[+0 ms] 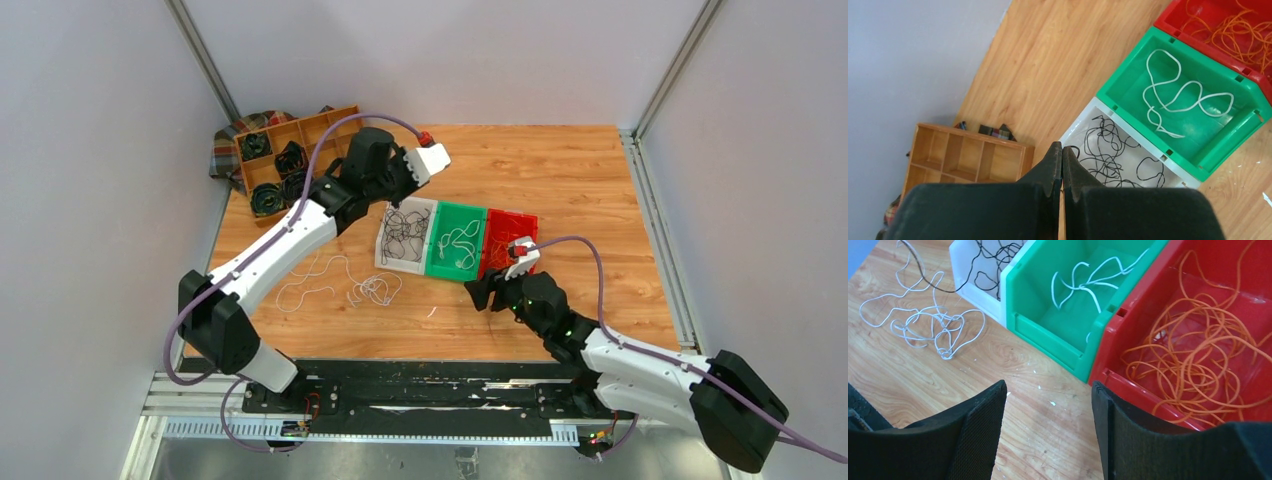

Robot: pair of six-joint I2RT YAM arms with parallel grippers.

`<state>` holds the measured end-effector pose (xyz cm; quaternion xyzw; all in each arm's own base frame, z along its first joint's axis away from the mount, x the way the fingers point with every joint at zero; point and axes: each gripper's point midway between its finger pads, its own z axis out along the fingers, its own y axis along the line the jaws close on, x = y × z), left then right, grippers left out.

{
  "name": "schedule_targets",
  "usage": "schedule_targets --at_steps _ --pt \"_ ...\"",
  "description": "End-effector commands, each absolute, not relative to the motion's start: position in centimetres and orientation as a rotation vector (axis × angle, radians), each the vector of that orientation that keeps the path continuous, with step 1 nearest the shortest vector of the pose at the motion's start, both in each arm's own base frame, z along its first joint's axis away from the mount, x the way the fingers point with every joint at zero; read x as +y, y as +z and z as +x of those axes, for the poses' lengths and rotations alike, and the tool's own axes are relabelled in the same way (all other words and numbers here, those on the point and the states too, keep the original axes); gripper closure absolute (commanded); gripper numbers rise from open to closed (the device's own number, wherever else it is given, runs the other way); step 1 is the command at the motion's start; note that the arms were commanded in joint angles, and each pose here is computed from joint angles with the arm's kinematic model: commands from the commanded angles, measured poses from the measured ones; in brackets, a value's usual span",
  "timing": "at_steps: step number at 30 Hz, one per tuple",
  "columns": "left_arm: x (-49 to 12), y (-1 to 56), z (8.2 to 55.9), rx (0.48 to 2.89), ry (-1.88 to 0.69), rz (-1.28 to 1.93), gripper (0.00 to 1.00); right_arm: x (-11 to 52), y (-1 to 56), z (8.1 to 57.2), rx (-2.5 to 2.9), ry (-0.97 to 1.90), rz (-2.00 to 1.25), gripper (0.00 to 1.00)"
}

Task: Untangle the cables
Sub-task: Place the cable in the bin.

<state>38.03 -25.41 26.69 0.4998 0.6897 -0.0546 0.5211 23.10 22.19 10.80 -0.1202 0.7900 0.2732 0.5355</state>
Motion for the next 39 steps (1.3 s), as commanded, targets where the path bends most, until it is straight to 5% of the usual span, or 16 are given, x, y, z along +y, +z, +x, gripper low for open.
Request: schedule_targets --at_steps 1,16,27,39 --pt "-26.7 25.5 38.5 1.629 -0.151 1.249 1.00 20.8 11.2 24.0 1.846 0.653 -0.169 0.37" --pt "-30.5 22.5 44.6 1.591 -0.073 1.351 1.00 19.9 10.8 24.1 1.833 0.709 -0.106 0.37" --pt "-27.4 12.4 40.3 1.788 -0.091 1.518 1.00 19.6 10.7 24.1 1.830 0.717 -0.087 0.39" --pt "-26.6 7.0 42.1 1.855 -0.014 1.608 1.00 19.3 10.6 24.1 1.825 0.722 -0.063 0.39"
